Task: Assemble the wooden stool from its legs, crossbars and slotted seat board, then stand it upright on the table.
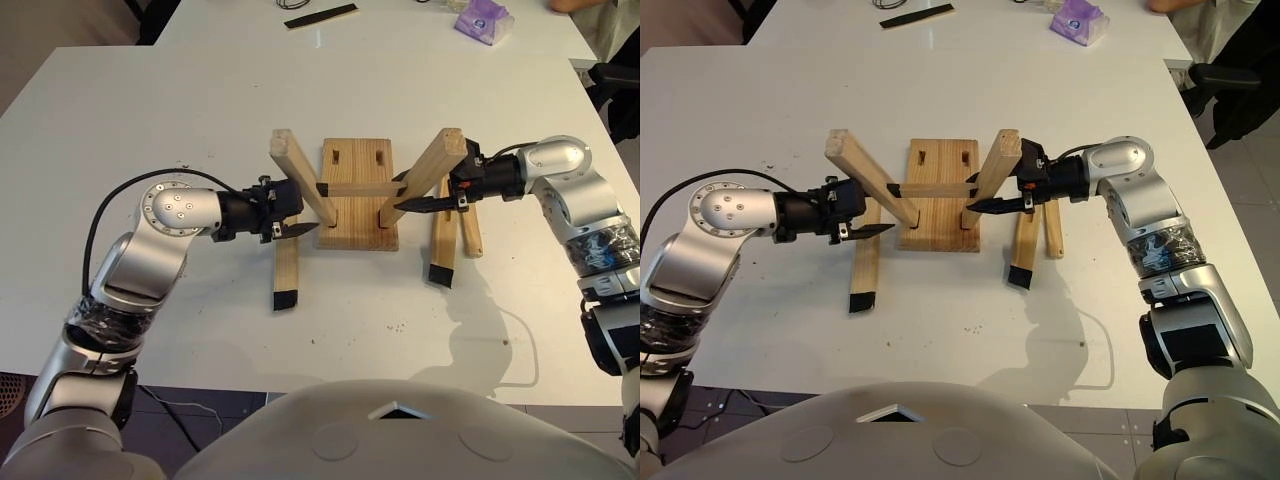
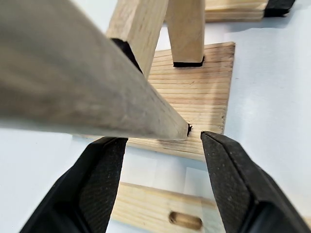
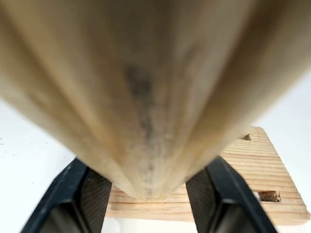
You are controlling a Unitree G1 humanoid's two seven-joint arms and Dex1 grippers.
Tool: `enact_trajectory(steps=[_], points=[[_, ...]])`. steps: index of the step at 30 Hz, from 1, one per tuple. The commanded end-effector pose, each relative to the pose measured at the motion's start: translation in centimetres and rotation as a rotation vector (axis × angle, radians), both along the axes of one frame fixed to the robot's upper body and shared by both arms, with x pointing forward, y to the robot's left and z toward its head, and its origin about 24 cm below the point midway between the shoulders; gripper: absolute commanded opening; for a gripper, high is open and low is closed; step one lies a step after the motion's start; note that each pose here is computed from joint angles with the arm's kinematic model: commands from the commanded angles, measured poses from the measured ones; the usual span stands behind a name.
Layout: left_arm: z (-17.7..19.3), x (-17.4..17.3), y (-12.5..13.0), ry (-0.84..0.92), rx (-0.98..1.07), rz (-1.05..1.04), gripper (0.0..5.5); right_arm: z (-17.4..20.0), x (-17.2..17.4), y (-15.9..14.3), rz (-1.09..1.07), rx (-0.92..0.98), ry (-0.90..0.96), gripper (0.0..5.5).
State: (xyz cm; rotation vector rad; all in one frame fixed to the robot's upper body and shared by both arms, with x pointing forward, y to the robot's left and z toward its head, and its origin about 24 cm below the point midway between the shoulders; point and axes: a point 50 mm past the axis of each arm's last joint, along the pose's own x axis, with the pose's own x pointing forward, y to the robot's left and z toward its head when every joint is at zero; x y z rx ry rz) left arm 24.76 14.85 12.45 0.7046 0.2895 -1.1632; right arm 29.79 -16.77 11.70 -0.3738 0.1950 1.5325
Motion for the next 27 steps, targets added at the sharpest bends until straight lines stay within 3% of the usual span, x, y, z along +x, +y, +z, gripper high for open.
enact_trajectory(steps=[1, 4, 7, 13, 23, 25, 27], points=[[2.2, -2.4, -9.1, 0.0, -0.351, -0.371, 2.8, -6.5, -4.5, 7.9, 0.364, -0.223, 0.157, 2.0], [1.4, -2.4, -5.0, 0.05, -0.397, -0.176, 2.8, -5.0, -4.2, 6.5, 0.291, -0.148, 0.159, 2.0], [1.2, -2.9, -2.7, 0.064, -0.402, -0.095, 2.8, -4.4, -4.4, 5.4, 0.276, -0.137, 0.159, 2.0], [0.9, -2.0, -0.6, 0.044, -0.342, -0.025, 2.8, -3.9, -3.9, 4.2, 0.216, -0.15, 0.138, 2.0], [-2.0, -3.7, 2.5, 0.12, -0.215, 0.067, 2.8, -1.6, -3.6, 3.6, 0.202, -0.105, 0.124, 2.0], [-2.5, -3.5, 3.1, 0.102, -0.186, 0.1, 3.06, -1.3, -3.4, 3.7, 0.182, -0.091, 0.116, 2.0], [-2.6, -3.4, 3.3, 0.088, -0.19, 0.115, 3.4, -1.0, -3.1, 3.7, 0.168, -0.08, 0.109, 2.5]])
